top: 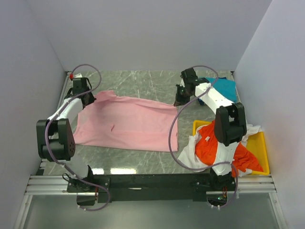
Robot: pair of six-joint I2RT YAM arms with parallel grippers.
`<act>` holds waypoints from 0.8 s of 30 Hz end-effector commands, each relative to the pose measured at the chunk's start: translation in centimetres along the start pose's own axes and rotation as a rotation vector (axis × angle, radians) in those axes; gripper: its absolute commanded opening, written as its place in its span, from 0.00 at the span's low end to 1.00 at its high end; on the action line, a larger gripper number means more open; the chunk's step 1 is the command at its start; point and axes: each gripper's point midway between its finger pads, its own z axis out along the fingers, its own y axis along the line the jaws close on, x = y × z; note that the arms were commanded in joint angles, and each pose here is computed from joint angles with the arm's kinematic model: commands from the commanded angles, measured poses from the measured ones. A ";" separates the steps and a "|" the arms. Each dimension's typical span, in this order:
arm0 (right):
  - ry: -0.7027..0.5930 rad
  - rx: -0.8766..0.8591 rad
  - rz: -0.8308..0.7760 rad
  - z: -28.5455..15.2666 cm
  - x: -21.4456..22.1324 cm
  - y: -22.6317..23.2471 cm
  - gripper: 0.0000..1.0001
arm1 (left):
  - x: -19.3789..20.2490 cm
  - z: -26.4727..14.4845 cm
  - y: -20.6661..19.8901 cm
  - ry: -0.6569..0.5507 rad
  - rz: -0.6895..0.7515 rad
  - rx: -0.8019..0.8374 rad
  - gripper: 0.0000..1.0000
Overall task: Fold and stack the t-shirts
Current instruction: Fold the tshirt
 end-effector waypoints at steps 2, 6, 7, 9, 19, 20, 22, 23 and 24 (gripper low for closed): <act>-0.042 -0.033 -0.026 -2.2 1.1 0.8 0.00 | -0.7 -3.4 1.5 -0.059 -0.066 -0.042 0.00; -0.020 -0.023 -0.019 -2.6 3.0 0.0 0.00 | 0.8 -4.8 3.1 -0.056 -0.085 -0.092 0.01; -0.018 -0.022 -0.023 -2.6 3.3 -0.1 0.00 | 0.7 -5.3 3.5 -0.069 -0.089 -0.110 0.00; -0.010 -0.021 -0.024 -2.7 4.0 -0.2 0.00 | 1.1 -5.7 4.3 -0.071 -0.094 -0.136 0.00; 0.013 -0.026 -0.028 -3.1 6.0 0.4 0.00 | 1.4 -7.7 6.0 -0.104 -0.124 -0.199 0.00; 0.013 -0.025 -0.026 -3.1 6.1 0.4 0.00 | 1.4 -7.8 6.1 -0.111 -0.134 -0.204 0.00; 0.022 -0.023 -0.029 -3.0 6.9 0.5 0.00 | 1.3 -8.2 6.4 -0.121 -0.141 -0.212 0.00; 0.024 -0.023 -0.029 -3.1 7.1 0.4 0.00 | 1.4 -8.3 6.5 -0.122 -0.141 -0.213 0.00; 0.037 -0.016 -0.026 -2.9 7.7 0.2 0.00 | 1.6 -8.3 6.5 -0.116 -0.139 -0.214 0.00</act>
